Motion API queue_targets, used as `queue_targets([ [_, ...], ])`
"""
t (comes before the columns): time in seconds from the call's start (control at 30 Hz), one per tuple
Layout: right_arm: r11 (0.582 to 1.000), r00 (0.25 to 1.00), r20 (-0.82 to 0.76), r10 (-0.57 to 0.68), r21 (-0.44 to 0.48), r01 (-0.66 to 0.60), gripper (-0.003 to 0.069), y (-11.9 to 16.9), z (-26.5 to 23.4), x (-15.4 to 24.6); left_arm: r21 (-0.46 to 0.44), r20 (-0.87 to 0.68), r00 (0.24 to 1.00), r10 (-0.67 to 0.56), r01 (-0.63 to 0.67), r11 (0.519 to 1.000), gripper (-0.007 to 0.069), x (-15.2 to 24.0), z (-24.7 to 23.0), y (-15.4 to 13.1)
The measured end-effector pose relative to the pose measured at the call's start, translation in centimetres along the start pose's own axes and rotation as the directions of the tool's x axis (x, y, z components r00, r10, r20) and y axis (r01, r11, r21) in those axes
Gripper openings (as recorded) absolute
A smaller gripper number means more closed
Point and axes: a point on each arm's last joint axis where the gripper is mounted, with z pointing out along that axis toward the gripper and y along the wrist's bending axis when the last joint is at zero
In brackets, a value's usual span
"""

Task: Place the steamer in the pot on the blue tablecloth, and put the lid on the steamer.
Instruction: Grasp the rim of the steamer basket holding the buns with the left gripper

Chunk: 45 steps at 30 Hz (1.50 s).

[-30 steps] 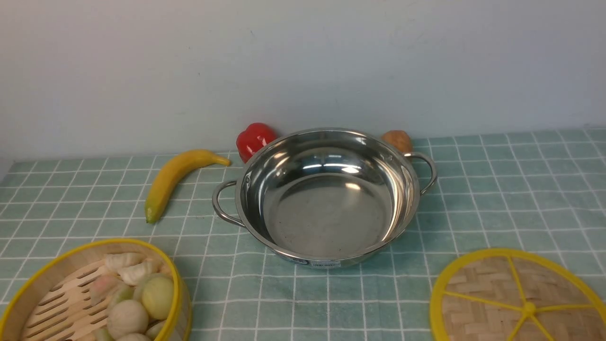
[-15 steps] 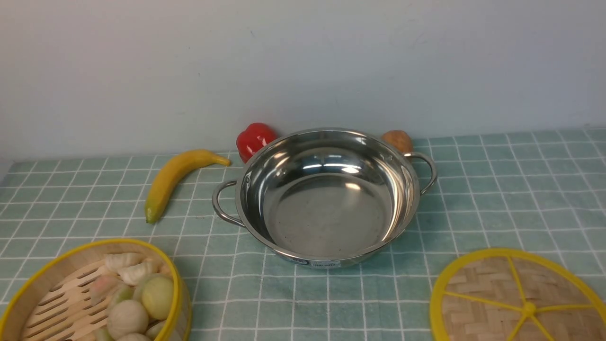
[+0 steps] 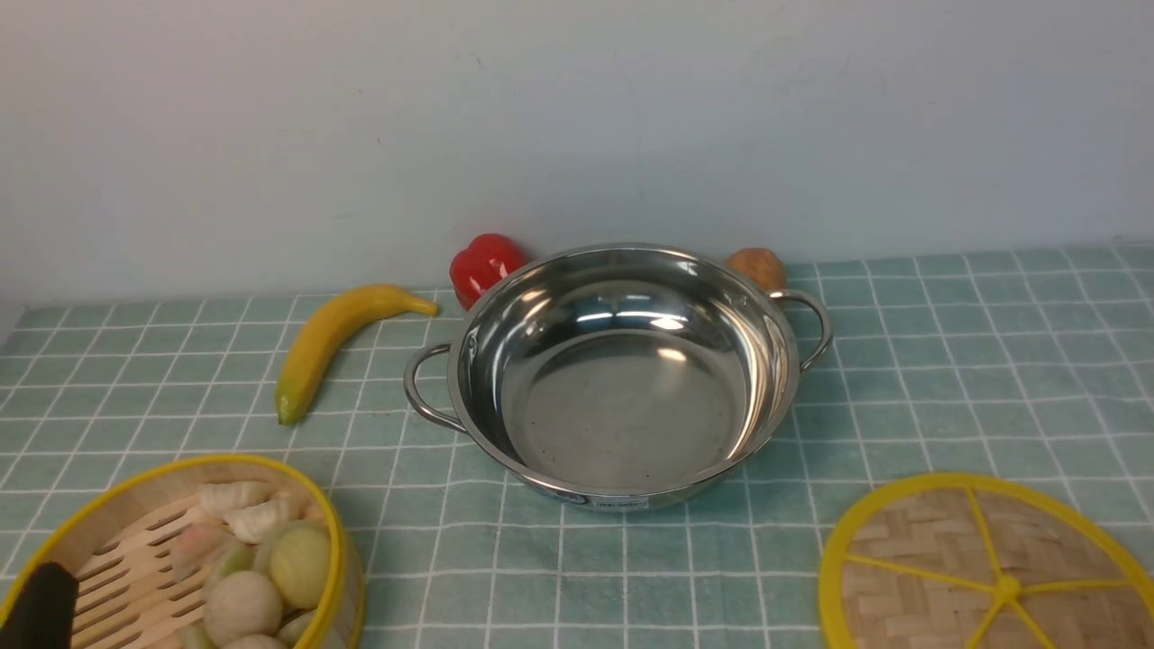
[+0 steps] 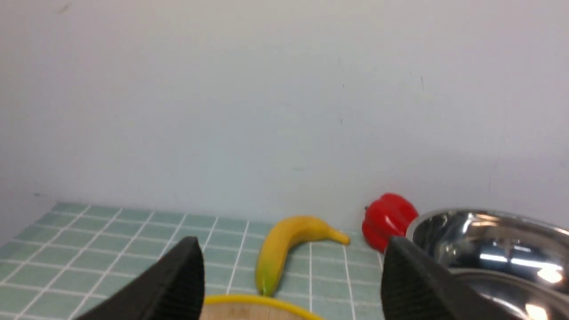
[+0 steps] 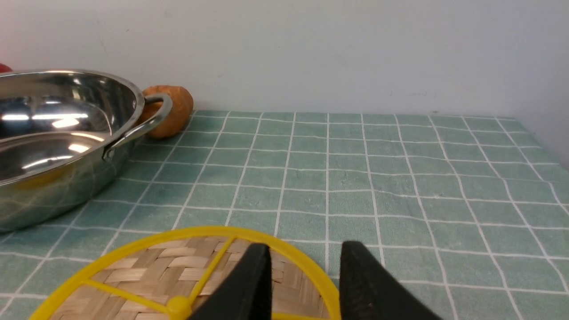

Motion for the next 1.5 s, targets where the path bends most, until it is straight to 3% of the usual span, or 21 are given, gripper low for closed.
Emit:
queue_targets([
  [0.13,1.000,1.000,0.000,0.000,0.000,0.000,0.0243,0.0,0.0,0.0,-0.002,0.046,0.999,-0.013,0.013,1.000,0.0495,-0.4,0.0,0.0],
  [0.63,1.000,1.000,0.000,0.000,0.000,0.000,0.0243,0.0,0.0,0.0,0.015,0.044,0.947,-0.319,0.318,0.948,0.0495,-0.8,-0.1,-0.1],
  [0.77,1.000,1.000,0.000,0.000,0.000,0.000,0.0243,0.0,0.0,0.0,0.051,0.076,0.936,-0.344,0.341,0.939,0.0495,-4.2,-0.7,-0.7],
  [0.9,1.000,1.000,0.000,0.000,0.000,0.000,0.0243,0.0,0.0,0.0,0.053,0.008,0.943,-0.331,0.330,0.942,0.0495,-7.5,-1.2,-1.4],
  [1.0,1.000,1.000,0.000,0.000,0.000,0.000,0.0243,0.0,0.0,0.0,0.013,-0.241,0.940,-0.242,0.253,0.967,0.0495,-10.1,-1.4,-2.3],
  [1.1,1.000,1.000,0.000,0.000,0.000,0.000,0.0243,0.0,0.0,0.0,0.026,-0.516,0.854,-0.061,0.087,0.996,0.0494,-11.9,-1.4,-2.8],
  [1.13,1.000,1.000,0.000,0.000,0.000,0.000,0.0243,0.0,0.0,0.0,0.033,-0.507,0.860,-0.049,0.076,0.997,0.0494,-12.2,-1.5,-2.8],
  [1.2,1.000,1.000,0.000,0.000,0.000,0.000,0.0243,0.0,0.0,0.0,0.091,-0.672,0.734,0.101,-0.055,0.994,0.0477,-13.5,-0.9,-2.9],
  [1.33,1.000,1.000,0.000,0.000,0.000,0.000,0.0243,0.0,0.0,0.0,0.143,-0.721,0.657,0.221,-0.171,0.975,0.0424,-15.3,1.3,-2.6],
  [1.5,1.000,1.000,0.000,0.000,0.000,0.000,0.0243,0.0,0.0,0.0,0.223,-0.774,0.553,0.310,-0.220,0.950,0.0367,-14.6,3.9,-2.4],
])
